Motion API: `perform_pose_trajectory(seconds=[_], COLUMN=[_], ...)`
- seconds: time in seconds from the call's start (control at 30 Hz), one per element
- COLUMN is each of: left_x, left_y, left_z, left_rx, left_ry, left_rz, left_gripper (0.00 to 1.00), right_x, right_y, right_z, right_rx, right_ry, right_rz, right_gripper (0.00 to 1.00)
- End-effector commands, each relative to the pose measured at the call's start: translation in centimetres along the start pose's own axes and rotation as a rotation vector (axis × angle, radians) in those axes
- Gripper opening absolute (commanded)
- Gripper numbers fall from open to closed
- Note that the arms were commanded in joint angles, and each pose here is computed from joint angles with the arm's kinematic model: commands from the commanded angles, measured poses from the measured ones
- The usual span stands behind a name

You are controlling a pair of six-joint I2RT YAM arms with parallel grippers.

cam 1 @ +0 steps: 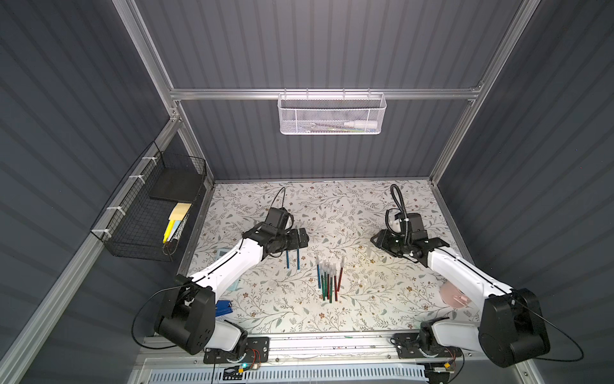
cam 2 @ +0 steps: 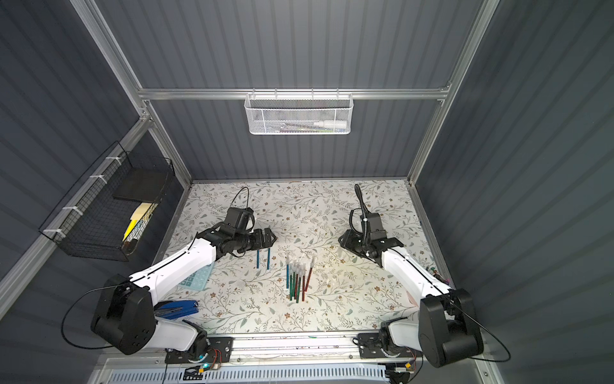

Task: Remove protective caps from carving knives
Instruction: Pick up the carving knife from the center of the board.

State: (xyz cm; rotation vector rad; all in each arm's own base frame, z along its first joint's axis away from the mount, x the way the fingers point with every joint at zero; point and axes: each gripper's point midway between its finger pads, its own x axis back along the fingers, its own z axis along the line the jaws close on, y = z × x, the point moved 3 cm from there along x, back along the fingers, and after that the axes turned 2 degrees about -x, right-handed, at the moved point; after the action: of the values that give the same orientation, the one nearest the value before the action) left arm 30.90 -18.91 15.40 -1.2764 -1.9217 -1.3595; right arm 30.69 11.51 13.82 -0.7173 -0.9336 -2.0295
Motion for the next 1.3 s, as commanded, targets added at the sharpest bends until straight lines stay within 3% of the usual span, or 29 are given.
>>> perform_pose_trajectory(seconds=[0.0, 0.3, 0.53, 0.83, 1.27], left_x=[-0.1, -0.8, -0.5, -1.9, -5.0], left_y=[-0.9, -3.7, -7.4, -10.7, -11.1], left_z=[0.4, 1.0, -0.6, -1.0, -3.7], left_rx=[-0.005, 0.014, -0.111, -0.092, -0.149], left_ry=[0.004, 0.001, 0.116, 0.128, 0.122], left_rz=[0.033, 0.128, 0.185, 0.269, 0.317], left_gripper=[0.99, 0.99, 0.99, 0.99, 0.62], right_x=[0.5, 0.9, 0.9, 0.4, 0.3], right_y=[0.2, -0.8, -1.4, -1.6, -1.8], right_z=[0.7, 1.8, 2.0, 2.4, 2.1], right_rx=[0.003, 0.054, 0.074, 0.078, 0.094], right_ry=[-0.007, -0.015, -0.021, -0.012, -0.025], right_rz=[-0.014, -0.013, -0.007, 0.007, 0.008], right_gripper=[0.49, 0.49, 0.50, 0.49, 0.49])
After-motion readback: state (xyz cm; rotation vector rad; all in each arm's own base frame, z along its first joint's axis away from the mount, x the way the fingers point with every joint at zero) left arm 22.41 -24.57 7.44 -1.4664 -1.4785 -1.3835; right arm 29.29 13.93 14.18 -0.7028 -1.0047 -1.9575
